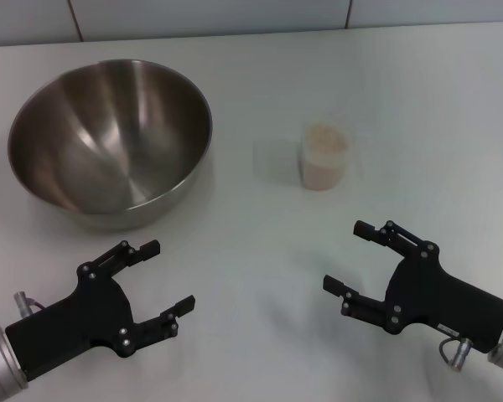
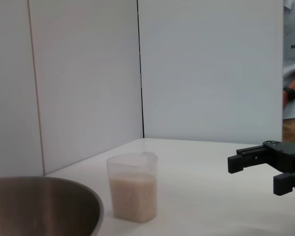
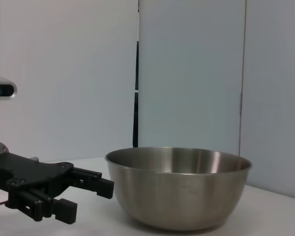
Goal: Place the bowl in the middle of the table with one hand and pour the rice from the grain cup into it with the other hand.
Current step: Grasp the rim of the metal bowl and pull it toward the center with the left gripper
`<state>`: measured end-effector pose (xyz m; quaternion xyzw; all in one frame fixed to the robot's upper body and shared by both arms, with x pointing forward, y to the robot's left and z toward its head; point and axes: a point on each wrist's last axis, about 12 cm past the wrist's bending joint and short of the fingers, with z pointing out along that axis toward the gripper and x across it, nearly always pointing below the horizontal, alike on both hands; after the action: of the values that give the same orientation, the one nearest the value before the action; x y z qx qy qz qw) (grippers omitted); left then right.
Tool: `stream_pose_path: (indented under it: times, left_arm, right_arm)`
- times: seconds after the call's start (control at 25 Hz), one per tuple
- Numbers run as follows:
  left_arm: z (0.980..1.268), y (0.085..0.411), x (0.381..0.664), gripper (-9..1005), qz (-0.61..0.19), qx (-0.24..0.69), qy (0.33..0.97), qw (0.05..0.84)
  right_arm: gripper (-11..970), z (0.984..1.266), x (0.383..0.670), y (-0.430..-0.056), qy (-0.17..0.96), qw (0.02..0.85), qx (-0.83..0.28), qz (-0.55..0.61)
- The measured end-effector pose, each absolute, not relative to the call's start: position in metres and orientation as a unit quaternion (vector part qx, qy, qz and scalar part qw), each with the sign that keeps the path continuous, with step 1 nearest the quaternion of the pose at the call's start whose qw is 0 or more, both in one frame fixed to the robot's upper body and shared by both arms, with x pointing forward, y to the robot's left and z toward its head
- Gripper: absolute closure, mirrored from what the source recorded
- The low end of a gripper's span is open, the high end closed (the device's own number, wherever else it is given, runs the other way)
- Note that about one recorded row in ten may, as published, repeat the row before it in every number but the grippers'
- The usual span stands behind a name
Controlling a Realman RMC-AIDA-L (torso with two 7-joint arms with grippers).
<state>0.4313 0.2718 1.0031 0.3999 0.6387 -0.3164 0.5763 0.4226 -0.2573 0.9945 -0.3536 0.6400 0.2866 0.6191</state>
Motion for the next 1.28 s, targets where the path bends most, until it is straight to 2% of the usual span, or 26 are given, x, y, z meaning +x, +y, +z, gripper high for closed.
stream_pose_path:
  times: [0.4,0.6,0.68,0.72,0.8,0.84,0.96,1.0,1.04,1.08,1.12,1.28]
  left_arm:
    - [1.008,0.271,0.429,168,-0.329,0.402,0.622,0.586]
    - [1.025,0.283,0.429,175,-0.324,0.355,0.591,0.648]
    - [1.041,0.304,0.455,178,-0.306,0.274,0.607,0.68]
    - [1.041,0.304,0.455,180,-0.306,0.274,0.607,0.68]
    - [1.064,0.33,0.49,183,-0.307,0.227,0.656,0.652]
    - [1.064,0.33,0.49,184,-0.307,0.227,0.656,0.652]
    - [1.093,0.352,0.513,189,-0.288,0.198,0.686,0.638]
    - [1.093,0.352,0.513,190,-0.288,0.198,0.686,0.638]
    - [1.115,0.359,0.529,192,-0.275,0.197,0.703,0.625]
    - [1.115,0.359,0.529,193,-0.275,0.197,0.703,0.625]
    - [1.129,0.36,0.544,195,-0.255,0.197,0.729,0.603]
    - [1.139,0.355,0.561,201,-0.23,0.2,0.763,0.57]
  right_arm:
    - [133,0.994,0.424,-0.256,0.64,0.618,-0.354,0.286]
    - [133,0.994,0.424,-0.256,0.641,0.618,-0.355,0.285]
    - [134,0.995,0.425,-0.256,0.64,0.618,-0.355,0.286]
    - [134,0.995,0.425,-0.256,0.64,0.618,-0.355,0.286]
    - [134,0.995,0.426,-0.256,0.639,0.618,-0.356,0.286]
    - [134,0.995,0.426,-0.256,0.639,0.618,-0.356,0.286]
    - [134,0.995,0.426,-0.255,0.638,0.619,-0.357,0.287]
    - [134,0.995,0.426,-0.255,0.638,0.619,-0.357,0.287]
    - [134,0.995,0.426,-0.255,0.638,0.619,-0.357,0.287]
    - [133,0.995,0.426,-0.255,0.638,0.619,-0.357,0.287]
    - [133,0.995,0.427,-0.254,0.638,0.619,-0.357,0.288]
    - [133,0.995,0.427,-0.253,0.637,0.619,-0.356,0.289]
